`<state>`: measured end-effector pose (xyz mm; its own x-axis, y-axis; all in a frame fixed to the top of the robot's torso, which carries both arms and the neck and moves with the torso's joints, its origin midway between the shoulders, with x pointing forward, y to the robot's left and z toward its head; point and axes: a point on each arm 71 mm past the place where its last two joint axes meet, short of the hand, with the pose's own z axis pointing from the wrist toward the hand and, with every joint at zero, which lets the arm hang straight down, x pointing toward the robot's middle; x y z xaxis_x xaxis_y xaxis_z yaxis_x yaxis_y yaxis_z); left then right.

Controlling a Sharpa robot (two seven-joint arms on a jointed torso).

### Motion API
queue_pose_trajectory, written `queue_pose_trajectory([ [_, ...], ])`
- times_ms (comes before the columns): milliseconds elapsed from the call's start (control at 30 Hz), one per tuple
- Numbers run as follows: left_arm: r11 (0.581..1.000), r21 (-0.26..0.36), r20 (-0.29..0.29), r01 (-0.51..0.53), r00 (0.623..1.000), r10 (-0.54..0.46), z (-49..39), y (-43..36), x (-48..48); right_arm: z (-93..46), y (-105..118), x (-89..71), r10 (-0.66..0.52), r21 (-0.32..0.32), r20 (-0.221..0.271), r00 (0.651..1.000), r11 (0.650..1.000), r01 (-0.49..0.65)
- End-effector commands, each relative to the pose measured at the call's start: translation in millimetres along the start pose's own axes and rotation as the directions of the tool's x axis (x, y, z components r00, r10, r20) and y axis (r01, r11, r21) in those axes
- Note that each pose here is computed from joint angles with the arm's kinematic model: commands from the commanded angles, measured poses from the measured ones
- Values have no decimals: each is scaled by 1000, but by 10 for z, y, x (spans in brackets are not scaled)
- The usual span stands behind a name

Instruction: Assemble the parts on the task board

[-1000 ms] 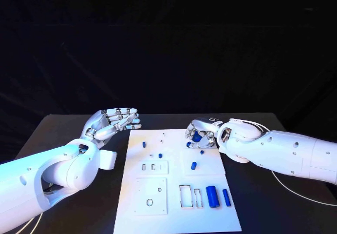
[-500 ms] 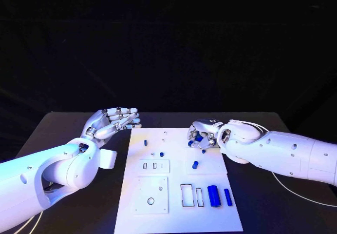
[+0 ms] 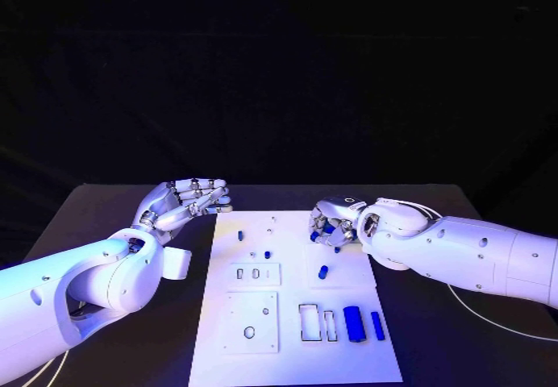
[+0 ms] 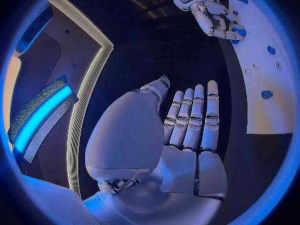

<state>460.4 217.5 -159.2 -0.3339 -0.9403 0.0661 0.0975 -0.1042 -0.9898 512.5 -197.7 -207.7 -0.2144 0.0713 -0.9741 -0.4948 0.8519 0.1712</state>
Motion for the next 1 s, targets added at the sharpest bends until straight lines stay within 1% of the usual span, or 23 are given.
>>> queue_pose_trajectory([
  [33,1000,6,-21,5,1000,-5,7,-14,18,2,30,18,-1,-8,14,1000,1000,1],
  [133,1000,5,-20,5,1000,-5,7,-13,14,2,44,-13,15,-4,61,998,1000,-15],
  [300,1000,4,-18,4,1000,-4,8,-11,7,4,67,-76,46,26,142,989,998,-51],
  [467,1000,3,-16,3,1000,-3,10,-9,-1,56,121,-133,69,49,186,980,996,-79],
  [633,1000,2,-13,1,1000,-1,14,-7,-13,155,191,-173,85,57,212,974,994,-99],
  [767,1000,1,-12,0,1000,0,18,-6,-11,287,261,-199,90,73,231,969,991,-109],
  [1000,1000,1,-18,3,1000,-3,28,-10,14,470,369,-195,97,85,236,967,989,-120],
])
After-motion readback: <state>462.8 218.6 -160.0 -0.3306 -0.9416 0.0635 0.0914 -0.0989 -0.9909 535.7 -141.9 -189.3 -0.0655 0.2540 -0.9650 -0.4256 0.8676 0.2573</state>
